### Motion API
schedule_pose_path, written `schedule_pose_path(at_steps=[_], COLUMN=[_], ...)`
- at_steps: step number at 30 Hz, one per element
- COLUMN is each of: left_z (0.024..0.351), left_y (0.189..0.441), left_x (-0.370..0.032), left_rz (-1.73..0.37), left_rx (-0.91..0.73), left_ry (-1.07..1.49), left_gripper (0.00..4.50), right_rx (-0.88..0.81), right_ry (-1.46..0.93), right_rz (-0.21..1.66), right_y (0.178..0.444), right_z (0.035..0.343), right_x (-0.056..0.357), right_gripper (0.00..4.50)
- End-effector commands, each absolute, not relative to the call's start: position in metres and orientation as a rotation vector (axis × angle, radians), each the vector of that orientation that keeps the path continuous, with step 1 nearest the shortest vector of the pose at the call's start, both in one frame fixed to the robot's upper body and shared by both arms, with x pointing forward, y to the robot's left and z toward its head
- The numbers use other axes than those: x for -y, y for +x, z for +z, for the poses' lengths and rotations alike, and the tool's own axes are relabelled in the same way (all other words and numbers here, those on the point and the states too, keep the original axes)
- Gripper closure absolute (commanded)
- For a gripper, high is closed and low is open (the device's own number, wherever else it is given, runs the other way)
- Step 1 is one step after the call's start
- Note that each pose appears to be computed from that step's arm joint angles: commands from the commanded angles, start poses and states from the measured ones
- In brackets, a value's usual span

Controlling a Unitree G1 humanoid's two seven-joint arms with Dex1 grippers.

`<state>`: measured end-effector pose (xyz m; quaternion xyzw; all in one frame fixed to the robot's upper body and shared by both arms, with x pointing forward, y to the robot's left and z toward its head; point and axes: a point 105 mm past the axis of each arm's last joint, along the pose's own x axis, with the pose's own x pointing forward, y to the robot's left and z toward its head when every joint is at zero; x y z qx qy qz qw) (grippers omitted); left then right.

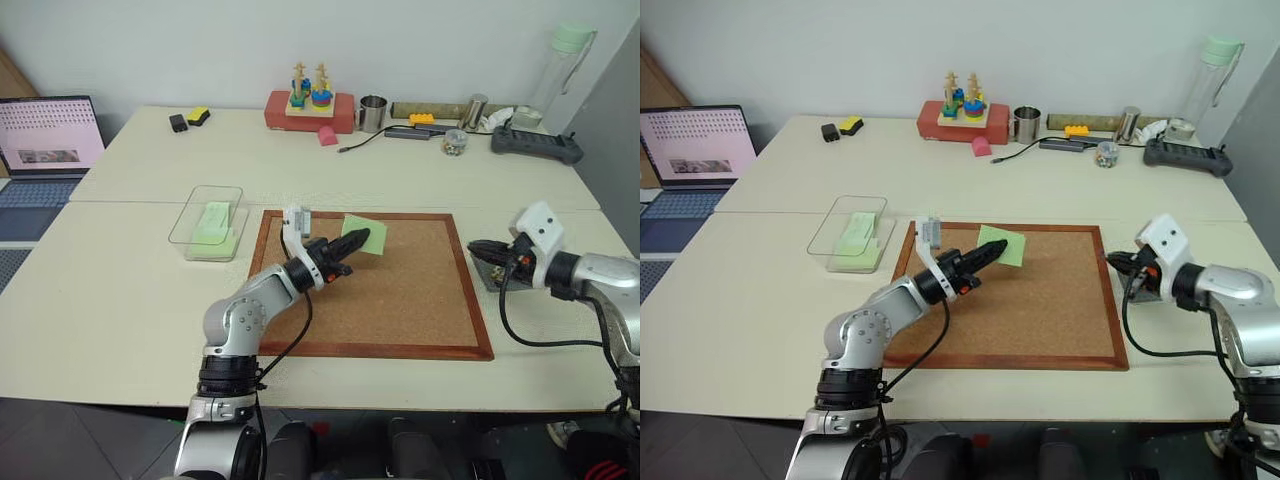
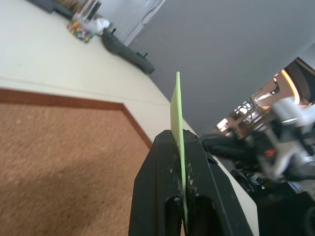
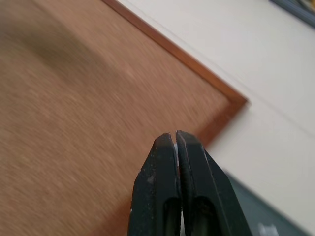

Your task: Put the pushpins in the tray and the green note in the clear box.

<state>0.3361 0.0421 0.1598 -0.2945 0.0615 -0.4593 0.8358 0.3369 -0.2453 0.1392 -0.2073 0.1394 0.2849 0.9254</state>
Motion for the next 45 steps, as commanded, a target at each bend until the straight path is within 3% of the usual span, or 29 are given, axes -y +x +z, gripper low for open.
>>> schedule_pose_path(at_steps=[1, 5, 6, 7, 20, 28, 32, 37, 45], left_z=[0.170, 0.172, 0.173, 0.174, 0.186, 0.216, 0.228, 0.236, 0.224], left_y=[0.329, 0.329, 0.329, 0.329, 0.330, 0.336, 0.346, 0.354, 0.375], left_x=[-0.043, -0.043, -0.043, -0.044, -0.054, -0.118, -0.178, -0.232, -0.267], left_rz=[-0.999, -0.998, -0.997, -0.995, -0.967, -0.682, -0.395, -0.127, 0.030], left_rx=[-0.091, -0.084, -0.079, -0.074, -0.023, 0.132, 0.199, 0.223, 0.152], left_ry=[-0.602, -0.590, -0.590, -0.591, -0.562, -0.315, -0.118, 0.096, 0.202], left_gripper=[4.45, 4.45, 4.50, 4.50, 4.50, 4.50, 4.50, 4.50, 4.50], right_rx=[-0.287, -0.319, -0.325, -0.326, -0.258, -0.016, 0.069, 0.027, 0.001], right_ry=[-0.436, -0.446, -0.436, -0.430, -0.389, -0.584, -0.459, -0.401, -0.399], right_rz=[0.498, 0.431, 0.412, 0.404, 0.449, 0.879, 1.092, 1.204, 1.266], right_y=[0.344, 0.351, 0.353, 0.353, 0.350, 0.327, 0.315, 0.315, 0.310], right_z=[0.137, 0.125, 0.124, 0.124, 0.150, 0.210, 0.241, 0.239, 0.231], right_x=[0.263, 0.276, 0.279, 0.281, 0.274, 0.189, 0.135, 0.100, 0.087], right_gripper=[4.50, 4.50, 4.07, 4.02, 1.30, 1.30, 1.30, 1.30, 1.30])
